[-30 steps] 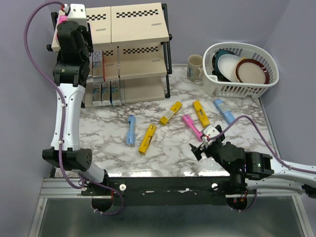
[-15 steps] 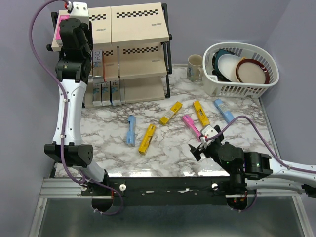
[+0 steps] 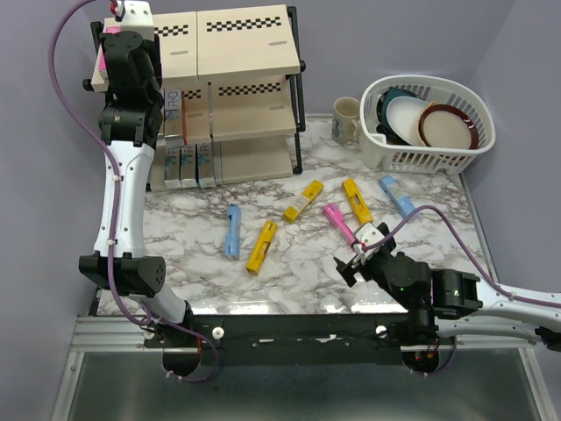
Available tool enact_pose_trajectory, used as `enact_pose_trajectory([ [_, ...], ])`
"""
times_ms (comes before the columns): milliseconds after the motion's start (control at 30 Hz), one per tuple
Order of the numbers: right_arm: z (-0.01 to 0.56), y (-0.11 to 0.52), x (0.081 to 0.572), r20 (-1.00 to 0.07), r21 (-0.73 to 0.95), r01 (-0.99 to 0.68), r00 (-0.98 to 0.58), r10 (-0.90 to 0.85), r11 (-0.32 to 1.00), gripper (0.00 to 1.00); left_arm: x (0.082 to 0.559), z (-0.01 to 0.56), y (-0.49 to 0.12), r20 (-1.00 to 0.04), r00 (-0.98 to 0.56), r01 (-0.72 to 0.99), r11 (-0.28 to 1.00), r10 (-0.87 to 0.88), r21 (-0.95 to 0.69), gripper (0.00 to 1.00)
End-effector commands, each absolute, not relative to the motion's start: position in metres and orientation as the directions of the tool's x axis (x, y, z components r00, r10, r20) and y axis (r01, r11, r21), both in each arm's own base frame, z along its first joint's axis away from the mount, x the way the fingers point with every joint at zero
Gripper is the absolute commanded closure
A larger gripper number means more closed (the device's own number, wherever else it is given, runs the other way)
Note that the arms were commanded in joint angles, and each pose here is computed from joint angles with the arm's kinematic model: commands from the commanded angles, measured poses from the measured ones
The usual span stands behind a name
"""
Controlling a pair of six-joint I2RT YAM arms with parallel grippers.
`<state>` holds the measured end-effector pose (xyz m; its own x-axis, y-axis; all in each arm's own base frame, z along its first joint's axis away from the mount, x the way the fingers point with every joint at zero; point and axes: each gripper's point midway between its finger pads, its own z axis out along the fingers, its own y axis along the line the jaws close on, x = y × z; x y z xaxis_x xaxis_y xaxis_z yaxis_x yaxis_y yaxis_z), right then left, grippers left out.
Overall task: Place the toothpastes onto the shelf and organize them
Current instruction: Place the toothpaste on the shelf.
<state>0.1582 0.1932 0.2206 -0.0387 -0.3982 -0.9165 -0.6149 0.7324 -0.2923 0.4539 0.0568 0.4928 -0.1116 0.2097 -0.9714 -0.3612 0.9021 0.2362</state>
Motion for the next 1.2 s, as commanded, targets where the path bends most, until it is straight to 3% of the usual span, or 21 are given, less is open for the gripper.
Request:
enact_pose_trajectory([
  [0,0.218,0.195,0.155,-0.909,-0.297,-0.633,-0.042,-0.415,0.715,0.0,0.439,0.516,0.067,-0.975,-0.054,-0.429,0.876,0.216,0.218,0.37],
  [400,0.217,0.196,0.154,-0.908,-0.296,-0.639,-0.042,-0.416,0.71,0.0,0.439,0.508,0.073,-0.975,-0.08,-0.463,0.858,0.208,0.222,0.36],
  [667,0.215,0.197,0.154,-0.905,-0.298,-0.643,-0.046,-0.424,0.705,0.0,0.418,0.534,0.065,-0.986,0.007,-0.429,0.891,0.164,0.146,0.26],
  [933,0.22,0.197,0.153,-0.925,-0.231,-0.627,-0.095,-0.368,0.744,0.0,0.365,0.562,0.024,-0.99,0.138,-0.203,0.979,-0.004,-0.032,0.1],
  [1167,0.219,0.198,0.159,-0.924,-0.159,-0.609,-0.186,-0.334,0.777,0.0,0.302,0.545,-0.005,-0.98,0.158,-0.024,0.991,-0.125,-0.13,0.02],
])
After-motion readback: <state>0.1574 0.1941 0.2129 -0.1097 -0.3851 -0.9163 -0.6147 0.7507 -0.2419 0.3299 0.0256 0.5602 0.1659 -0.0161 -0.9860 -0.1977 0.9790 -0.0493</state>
